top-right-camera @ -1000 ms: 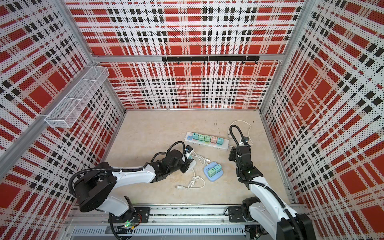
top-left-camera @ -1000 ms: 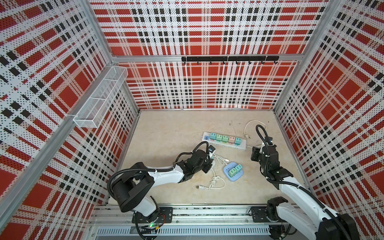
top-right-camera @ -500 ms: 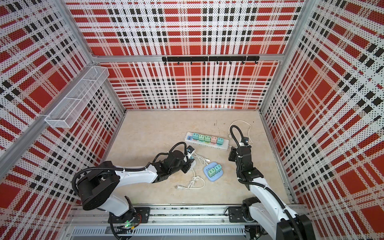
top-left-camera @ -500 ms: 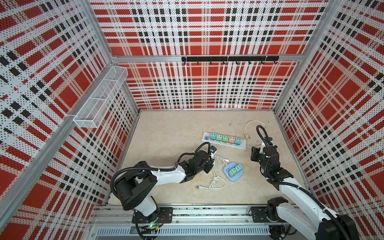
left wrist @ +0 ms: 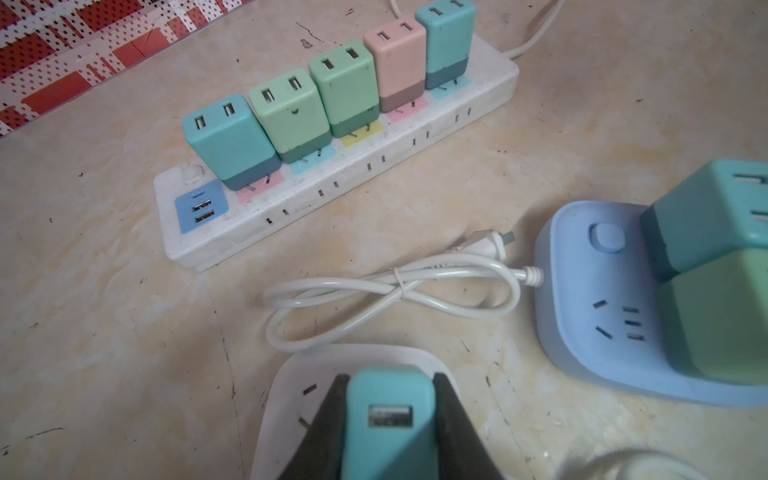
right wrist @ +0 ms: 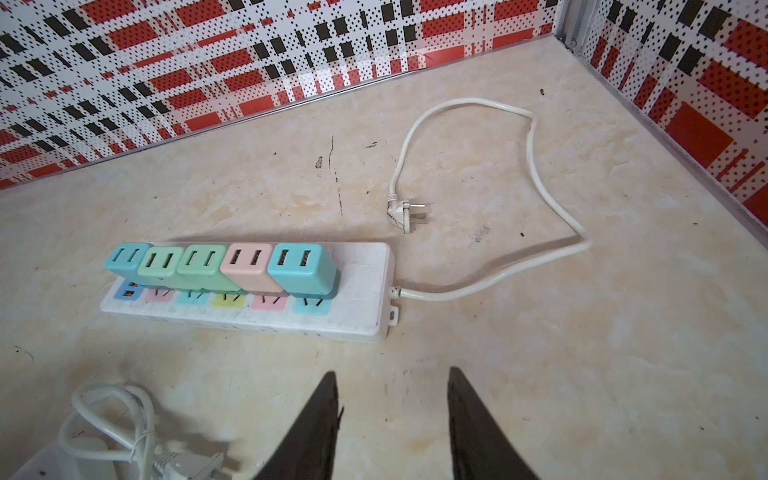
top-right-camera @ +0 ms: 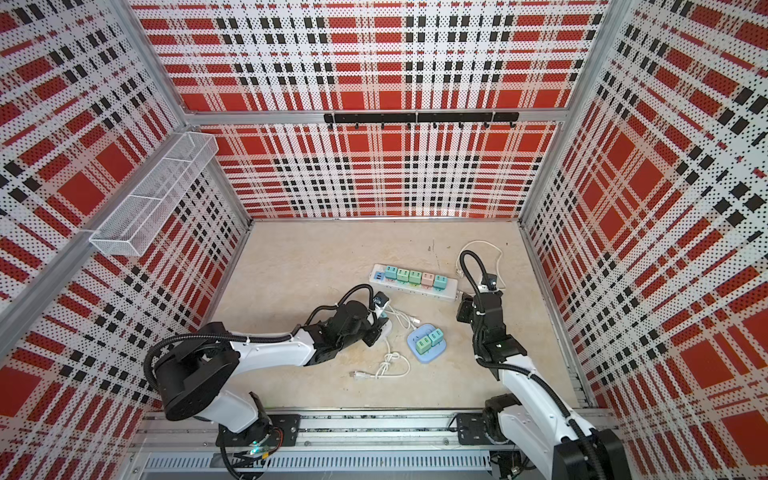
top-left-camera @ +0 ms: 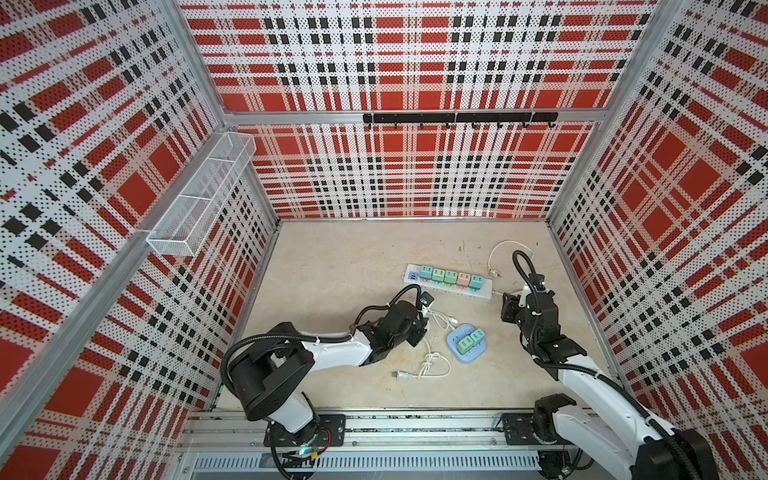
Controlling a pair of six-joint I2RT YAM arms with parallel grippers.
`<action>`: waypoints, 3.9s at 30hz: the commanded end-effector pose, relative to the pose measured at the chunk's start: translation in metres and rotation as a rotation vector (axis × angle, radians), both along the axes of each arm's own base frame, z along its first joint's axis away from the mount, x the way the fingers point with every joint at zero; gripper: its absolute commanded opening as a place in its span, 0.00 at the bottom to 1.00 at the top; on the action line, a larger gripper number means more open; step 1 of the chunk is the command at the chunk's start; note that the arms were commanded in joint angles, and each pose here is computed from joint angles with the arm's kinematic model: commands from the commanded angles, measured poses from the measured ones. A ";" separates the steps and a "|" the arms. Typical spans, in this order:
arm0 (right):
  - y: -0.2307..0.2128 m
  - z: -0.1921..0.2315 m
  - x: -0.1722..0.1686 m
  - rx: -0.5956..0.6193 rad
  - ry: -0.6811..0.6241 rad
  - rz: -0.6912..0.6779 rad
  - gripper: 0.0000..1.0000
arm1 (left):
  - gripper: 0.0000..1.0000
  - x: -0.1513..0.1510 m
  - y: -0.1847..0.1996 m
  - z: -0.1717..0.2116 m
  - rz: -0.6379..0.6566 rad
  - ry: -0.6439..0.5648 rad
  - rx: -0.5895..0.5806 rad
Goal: Insert the plug
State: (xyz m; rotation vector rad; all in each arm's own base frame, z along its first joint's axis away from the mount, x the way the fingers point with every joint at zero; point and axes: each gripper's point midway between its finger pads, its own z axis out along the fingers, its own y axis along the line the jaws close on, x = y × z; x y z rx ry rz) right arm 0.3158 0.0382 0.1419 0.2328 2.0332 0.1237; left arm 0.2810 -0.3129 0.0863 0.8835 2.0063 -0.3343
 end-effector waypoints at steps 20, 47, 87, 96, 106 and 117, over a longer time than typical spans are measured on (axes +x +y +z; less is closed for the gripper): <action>0.000 0.008 0.003 0.011 -0.048 0.009 0.45 | 0.00 0.002 -0.007 -0.039 -0.024 0.136 0.070; 0.004 0.017 0.007 0.018 -0.069 0.028 0.72 | 0.03 -0.030 0.014 -0.076 -0.079 0.290 0.133; -0.041 -0.027 0.074 -0.323 -0.263 -0.001 1.00 | 0.99 0.061 0.345 0.065 0.930 -0.409 -0.337; -0.062 -0.025 0.078 -0.301 -0.255 -0.108 1.00 | 1.00 0.081 0.334 0.060 0.832 -0.487 -0.338; -0.069 -0.029 0.084 -0.311 -0.208 -0.151 1.00 | 0.99 0.113 0.293 0.038 0.696 -0.422 -0.198; -0.068 -0.030 0.086 -0.314 -0.201 -0.144 1.00 | 0.99 0.128 0.300 0.032 0.767 -0.354 -0.143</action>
